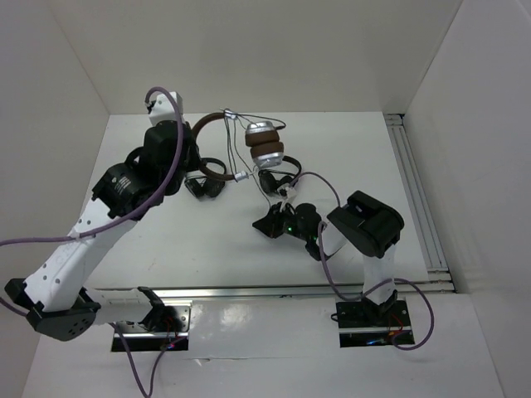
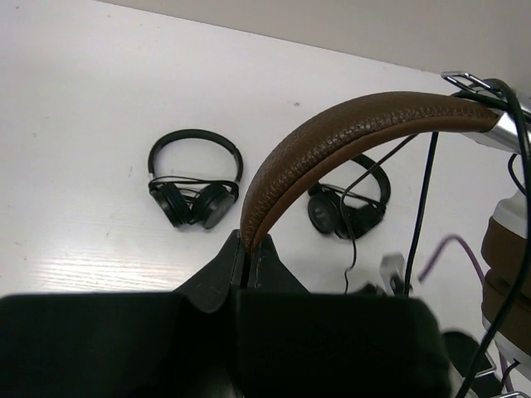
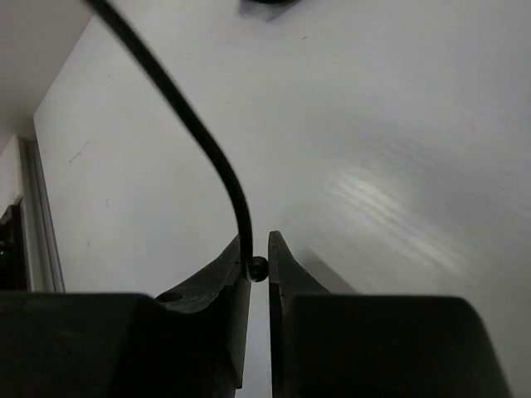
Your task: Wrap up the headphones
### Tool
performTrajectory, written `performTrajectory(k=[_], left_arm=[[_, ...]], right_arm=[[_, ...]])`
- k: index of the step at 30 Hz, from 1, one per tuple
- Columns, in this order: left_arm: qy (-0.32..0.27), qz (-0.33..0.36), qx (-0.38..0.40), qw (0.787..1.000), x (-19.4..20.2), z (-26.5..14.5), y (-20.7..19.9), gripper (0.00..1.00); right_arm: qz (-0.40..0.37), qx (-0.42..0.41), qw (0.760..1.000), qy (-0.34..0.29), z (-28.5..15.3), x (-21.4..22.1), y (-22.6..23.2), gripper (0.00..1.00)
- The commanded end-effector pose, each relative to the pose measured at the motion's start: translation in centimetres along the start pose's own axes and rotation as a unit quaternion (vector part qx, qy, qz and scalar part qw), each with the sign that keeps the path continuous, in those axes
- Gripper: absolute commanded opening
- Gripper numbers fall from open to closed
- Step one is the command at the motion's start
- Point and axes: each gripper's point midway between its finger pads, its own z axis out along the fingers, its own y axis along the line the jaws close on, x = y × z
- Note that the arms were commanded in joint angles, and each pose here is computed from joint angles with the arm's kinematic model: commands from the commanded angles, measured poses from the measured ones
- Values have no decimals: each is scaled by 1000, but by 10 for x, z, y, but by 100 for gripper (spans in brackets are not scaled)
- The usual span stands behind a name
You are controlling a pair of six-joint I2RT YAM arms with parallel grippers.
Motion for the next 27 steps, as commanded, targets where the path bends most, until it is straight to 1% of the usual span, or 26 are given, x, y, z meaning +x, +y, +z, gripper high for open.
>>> performTrajectory(k=[1,2,4,5,6,7,8,9,10,11,12,13,14,15,16,17,18,19,20,21,22,24,25,27], left_arm=[[-36,-82,-2,996,-29,26,0,0],[-31,-87,11,996,-30,32,-3,0],[-25,-90,6,996,-29,44,0,0],[-19,-94,-13,995,-26,57,8,0],[-12,-94,-16,995,-23,64,10,0],[-17,-98,-23,995,-27,70,14,0],[-16,-100,-39,994,-27,78,24,0],[-6,-97,-49,994,-21,89,28,0],[-6,-101,-53,994,-21,96,32,0],[-6,-105,-72,992,-22,104,45,0],[-6,-104,-75,992,-23,111,50,0],[3,-104,-85,991,-18,121,57,0],[5,-104,-101,989,-19,128,73,0],[7,-108,-101,989,-19,134,76,0],[11,-104,-111,988,-17,140,84,0],[24,-98,-116,988,-8,149,88,0],[29,-101,-123,987,-7,155,97,0],[35,-95,-129,986,-3,159,102,0],[40,-94,-132,986,1,163,103,0],[49,-93,-141,984,7,171,108,0],[60,-91,-141,984,16,175,109,0],[67,-92,-139,984,22,180,111,0],[80,-90,-140,983,32,188,111,0],[85,-89,-142,982,35,191,112,0]], right_arm=[[-31,33,999,-11,-7,-2,12,0],[-37,47,998,-6,-11,0,12,0],[-54,45,998,7,-11,9,27,0],[-61,62,996,5,-13,9,26,0],[-78,58,995,-4,-13,-1,36,0],[-87,64,994,26,-17,15,41,0],[-98,69,993,18,-14,7,48,0],[-120,65,990,36,-18,12,61,0],[-132,68,988,38,-20,12,67,0],[-144,89,985,28,-22,6,69,0],[-160,87,983,14,-25,-7,82,0],[-170,94,980,38,-32,7,87,0],[-179,95,979,37,-34,3,92,0],[-180,91,979,25,-40,-6,103,0],[-192,82,977,41,-46,2,111,0],[-194,81,977,40,-50,1,116,0],[-199,78,976,25,-54,-9,126,0],[-210,73,975,24,-57,-12,134,0],[-223,62,972,40,-61,-4,144,0],[-232,50,971,36,-62,-8,156,0],[-239,57,969,28,-65,-12,159,0],[-257,40,965,26,-69,-16,178,0],[-268,36,962,29,-70,-16,182,0],[-282,25,958,43,-72,-10,192,0]])
